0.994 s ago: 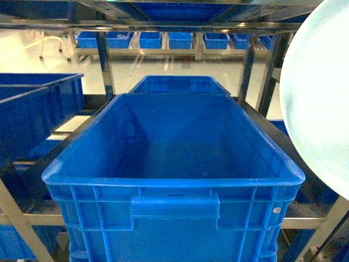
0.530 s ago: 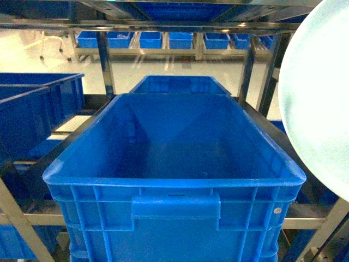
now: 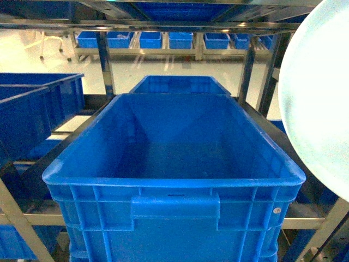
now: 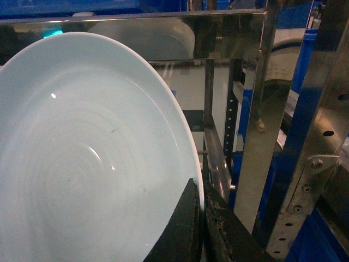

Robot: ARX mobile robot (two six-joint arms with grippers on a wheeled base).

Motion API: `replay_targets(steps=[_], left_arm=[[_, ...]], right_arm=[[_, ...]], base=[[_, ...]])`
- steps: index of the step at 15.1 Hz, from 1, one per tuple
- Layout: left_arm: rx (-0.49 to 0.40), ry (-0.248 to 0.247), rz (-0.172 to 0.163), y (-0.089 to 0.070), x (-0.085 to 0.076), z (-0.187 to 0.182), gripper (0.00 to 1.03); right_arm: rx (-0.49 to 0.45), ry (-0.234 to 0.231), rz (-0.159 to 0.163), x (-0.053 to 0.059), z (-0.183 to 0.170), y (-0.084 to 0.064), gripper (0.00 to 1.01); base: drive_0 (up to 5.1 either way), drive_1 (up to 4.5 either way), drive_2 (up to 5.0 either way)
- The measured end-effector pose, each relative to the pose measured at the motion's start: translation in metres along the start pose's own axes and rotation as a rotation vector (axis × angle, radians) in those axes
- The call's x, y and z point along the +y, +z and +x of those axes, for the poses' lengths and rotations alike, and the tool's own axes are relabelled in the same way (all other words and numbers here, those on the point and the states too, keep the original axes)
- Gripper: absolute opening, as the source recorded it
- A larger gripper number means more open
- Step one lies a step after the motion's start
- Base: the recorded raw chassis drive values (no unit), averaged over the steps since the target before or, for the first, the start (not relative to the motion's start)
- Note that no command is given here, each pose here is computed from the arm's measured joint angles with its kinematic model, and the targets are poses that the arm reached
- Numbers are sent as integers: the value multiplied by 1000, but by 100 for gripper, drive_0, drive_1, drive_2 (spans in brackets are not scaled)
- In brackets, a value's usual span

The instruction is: Place blue tray on left shelf second layer neatly

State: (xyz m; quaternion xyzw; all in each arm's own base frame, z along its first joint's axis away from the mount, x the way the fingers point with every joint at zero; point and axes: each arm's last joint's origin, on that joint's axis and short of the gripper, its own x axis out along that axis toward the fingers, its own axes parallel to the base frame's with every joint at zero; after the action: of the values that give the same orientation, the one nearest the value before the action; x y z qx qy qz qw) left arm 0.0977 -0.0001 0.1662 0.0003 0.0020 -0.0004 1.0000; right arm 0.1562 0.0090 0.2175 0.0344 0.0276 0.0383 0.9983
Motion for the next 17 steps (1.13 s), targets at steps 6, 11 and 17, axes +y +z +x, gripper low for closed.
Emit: replay_targets(steps=[6, 11, 17], left_arm=[[0, 0, 0, 0, 0, 0, 98], [0, 1, 0, 0, 0, 0, 98], [0, 0, 0, 0, 0, 0, 98]], right_arm=[[61, 33, 33, -1, 0, -3, 2], [353, 169, 494, -9, 7, -21, 2], [452, 187, 547, 12, 67, -24, 2]], base=[[0, 0, 0], [0, 0, 0], [0, 0, 0]])
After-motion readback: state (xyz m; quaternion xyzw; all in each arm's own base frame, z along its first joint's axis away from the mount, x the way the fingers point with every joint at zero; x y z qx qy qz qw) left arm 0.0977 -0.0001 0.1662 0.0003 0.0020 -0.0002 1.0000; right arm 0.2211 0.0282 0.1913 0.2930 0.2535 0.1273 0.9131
